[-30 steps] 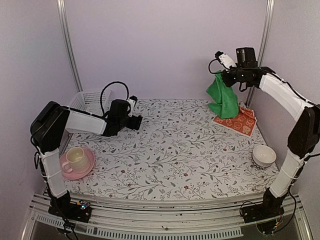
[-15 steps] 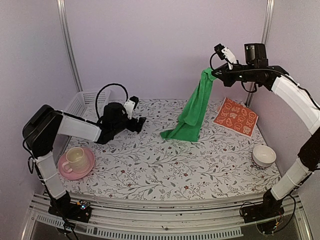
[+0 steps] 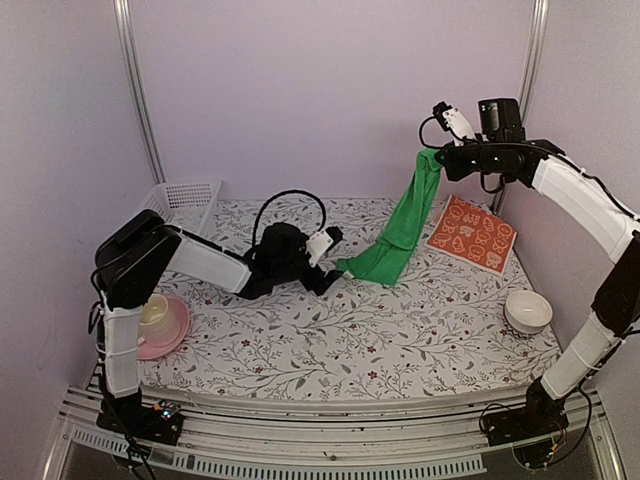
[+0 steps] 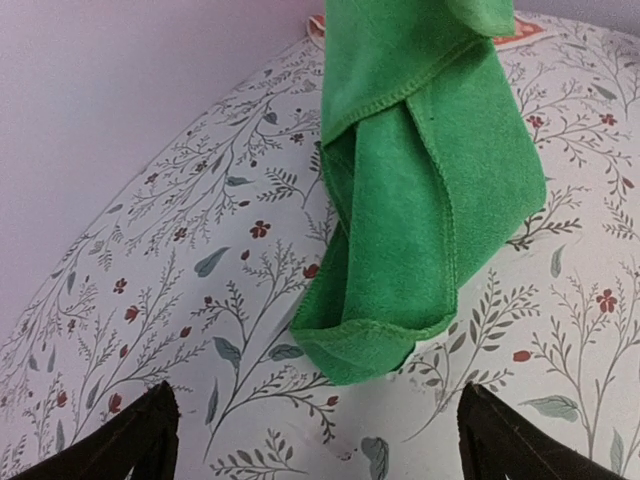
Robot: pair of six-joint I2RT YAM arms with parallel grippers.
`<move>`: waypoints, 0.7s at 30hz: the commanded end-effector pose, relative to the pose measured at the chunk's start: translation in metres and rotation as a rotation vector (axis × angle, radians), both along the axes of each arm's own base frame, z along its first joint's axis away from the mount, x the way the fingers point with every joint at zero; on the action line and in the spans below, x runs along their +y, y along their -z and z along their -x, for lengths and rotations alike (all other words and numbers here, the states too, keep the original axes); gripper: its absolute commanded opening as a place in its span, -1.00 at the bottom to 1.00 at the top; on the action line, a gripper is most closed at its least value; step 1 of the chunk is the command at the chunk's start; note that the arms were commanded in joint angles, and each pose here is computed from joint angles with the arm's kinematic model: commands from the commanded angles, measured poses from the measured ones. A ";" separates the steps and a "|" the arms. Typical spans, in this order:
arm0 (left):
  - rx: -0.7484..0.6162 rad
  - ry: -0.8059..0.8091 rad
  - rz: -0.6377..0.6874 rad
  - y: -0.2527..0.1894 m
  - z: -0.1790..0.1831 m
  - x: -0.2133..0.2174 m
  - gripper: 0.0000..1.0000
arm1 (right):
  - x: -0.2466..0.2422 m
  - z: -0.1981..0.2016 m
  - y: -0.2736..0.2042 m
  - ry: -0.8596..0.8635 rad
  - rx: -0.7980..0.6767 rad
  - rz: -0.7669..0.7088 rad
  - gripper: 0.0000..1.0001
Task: Roll the towels
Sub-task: Pass from the right arm to the left
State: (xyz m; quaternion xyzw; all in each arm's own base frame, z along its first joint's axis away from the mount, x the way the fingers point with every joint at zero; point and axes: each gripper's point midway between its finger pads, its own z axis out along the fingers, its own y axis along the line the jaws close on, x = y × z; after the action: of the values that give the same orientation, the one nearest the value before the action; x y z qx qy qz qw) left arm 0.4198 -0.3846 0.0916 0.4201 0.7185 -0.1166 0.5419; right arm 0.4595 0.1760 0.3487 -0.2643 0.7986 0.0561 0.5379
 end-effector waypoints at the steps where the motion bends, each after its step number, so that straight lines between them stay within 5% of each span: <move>1: -0.014 0.082 -0.132 0.021 0.010 -0.028 0.94 | -0.018 -0.017 0.015 0.113 -0.004 0.038 -0.97; 10: -0.232 0.146 -0.348 0.017 -0.002 -0.018 0.95 | -0.014 -0.017 0.033 0.088 0.028 0.052 -0.96; 21: -0.037 0.569 -0.178 -0.009 -0.002 -0.028 0.95 | -0.004 -0.008 0.048 0.006 0.047 0.083 -0.96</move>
State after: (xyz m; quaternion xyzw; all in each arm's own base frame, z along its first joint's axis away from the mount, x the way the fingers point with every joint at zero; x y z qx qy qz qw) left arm 0.4321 -0.4001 0.0866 0.6100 0.6092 -0.1011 0.4966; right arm 0.4686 0.1667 0.3019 -0.2649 0.8228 0.0207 0.5024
